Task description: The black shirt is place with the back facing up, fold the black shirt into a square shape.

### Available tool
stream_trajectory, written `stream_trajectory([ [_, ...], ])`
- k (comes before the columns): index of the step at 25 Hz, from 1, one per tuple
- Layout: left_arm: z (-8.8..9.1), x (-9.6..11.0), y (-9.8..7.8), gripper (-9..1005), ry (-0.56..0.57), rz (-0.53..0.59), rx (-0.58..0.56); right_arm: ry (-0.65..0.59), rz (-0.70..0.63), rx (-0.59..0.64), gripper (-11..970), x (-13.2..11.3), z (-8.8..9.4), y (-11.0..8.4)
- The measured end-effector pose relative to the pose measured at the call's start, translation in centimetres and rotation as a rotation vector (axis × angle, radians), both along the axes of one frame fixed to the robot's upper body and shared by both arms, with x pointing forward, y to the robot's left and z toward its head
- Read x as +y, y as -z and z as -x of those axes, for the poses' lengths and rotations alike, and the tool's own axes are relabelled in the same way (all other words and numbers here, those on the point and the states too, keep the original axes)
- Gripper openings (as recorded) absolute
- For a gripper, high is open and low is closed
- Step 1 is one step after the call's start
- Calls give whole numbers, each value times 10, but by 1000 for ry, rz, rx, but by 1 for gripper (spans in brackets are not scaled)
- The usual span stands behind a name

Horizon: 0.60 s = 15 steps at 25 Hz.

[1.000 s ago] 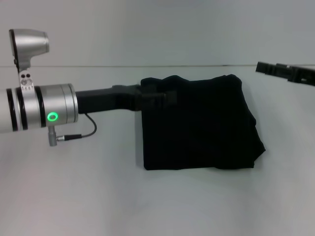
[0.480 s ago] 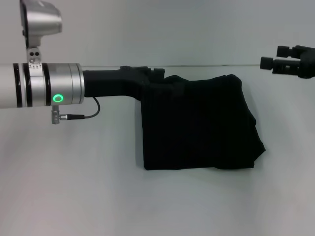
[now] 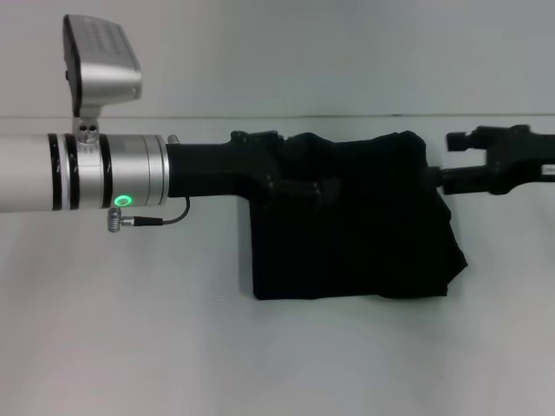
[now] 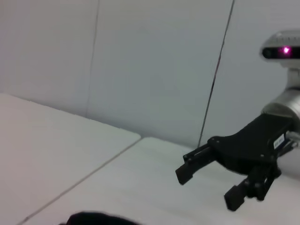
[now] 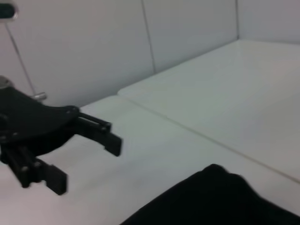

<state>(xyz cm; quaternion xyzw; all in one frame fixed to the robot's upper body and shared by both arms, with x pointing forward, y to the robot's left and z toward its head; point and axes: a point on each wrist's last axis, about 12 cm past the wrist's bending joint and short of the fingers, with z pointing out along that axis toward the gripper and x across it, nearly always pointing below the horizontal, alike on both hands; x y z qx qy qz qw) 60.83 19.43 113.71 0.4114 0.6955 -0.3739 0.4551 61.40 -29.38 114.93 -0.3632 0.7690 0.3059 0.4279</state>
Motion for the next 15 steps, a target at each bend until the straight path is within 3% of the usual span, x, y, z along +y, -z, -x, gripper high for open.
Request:
stream_trajectory([
  [7,-12,14,-2,891,-52,-95,4,26,-18,-3,925,24,-8,6],
  [15,-15,21,16,891,-165,-129,38,22,20,-15,925,32,-10,10],
])
